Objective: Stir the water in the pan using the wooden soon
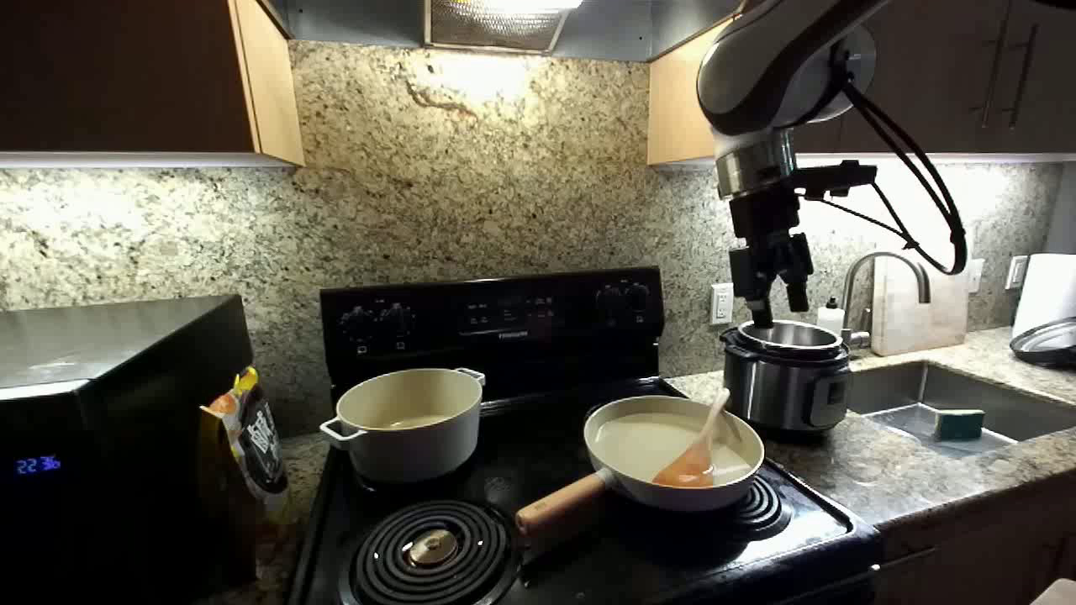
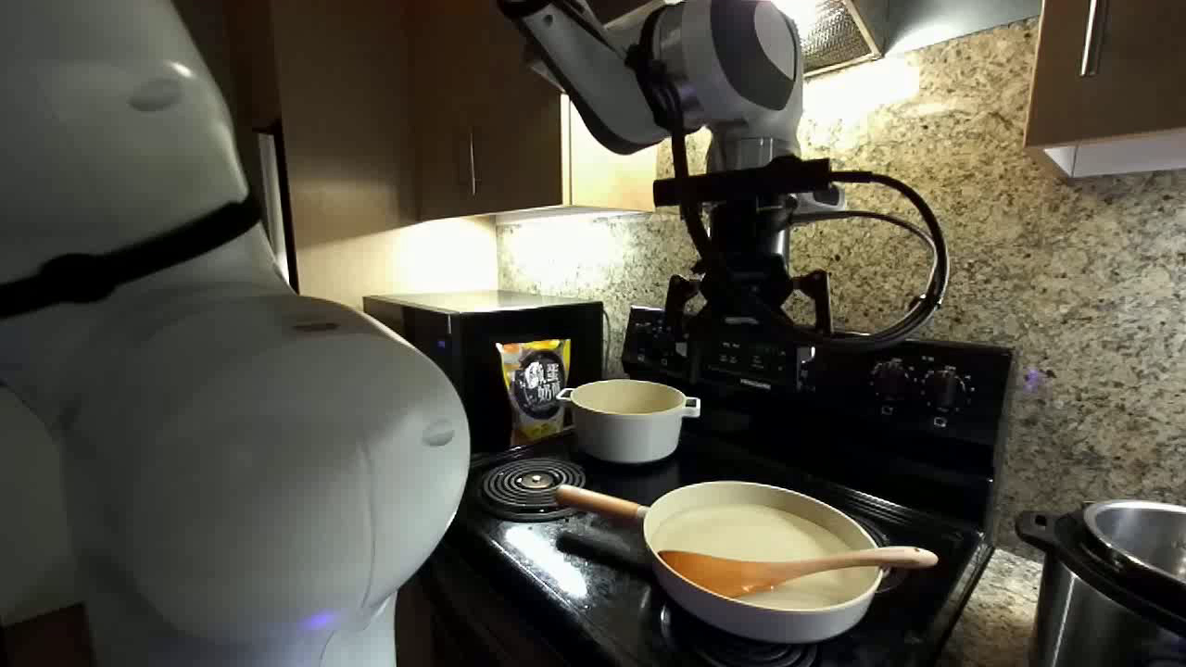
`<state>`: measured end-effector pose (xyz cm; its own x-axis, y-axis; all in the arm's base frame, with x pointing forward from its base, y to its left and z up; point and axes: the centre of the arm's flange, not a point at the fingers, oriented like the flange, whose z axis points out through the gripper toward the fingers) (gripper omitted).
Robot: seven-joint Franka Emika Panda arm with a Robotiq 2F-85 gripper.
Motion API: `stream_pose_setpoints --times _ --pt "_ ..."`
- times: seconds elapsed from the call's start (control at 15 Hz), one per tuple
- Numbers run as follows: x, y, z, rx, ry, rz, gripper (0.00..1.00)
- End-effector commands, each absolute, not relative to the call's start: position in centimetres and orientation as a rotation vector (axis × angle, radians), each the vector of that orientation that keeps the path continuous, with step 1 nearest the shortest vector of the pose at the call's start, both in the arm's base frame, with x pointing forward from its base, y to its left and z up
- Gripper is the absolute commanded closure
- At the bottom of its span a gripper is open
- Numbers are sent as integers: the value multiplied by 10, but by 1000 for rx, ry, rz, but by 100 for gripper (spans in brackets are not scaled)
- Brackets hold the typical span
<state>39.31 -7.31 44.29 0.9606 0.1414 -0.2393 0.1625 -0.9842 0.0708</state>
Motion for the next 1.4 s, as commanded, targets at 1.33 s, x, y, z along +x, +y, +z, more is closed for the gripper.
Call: stream_pose_setpoints --times 1.33 --pt "446 -175 448 3101 -178 -80 0"
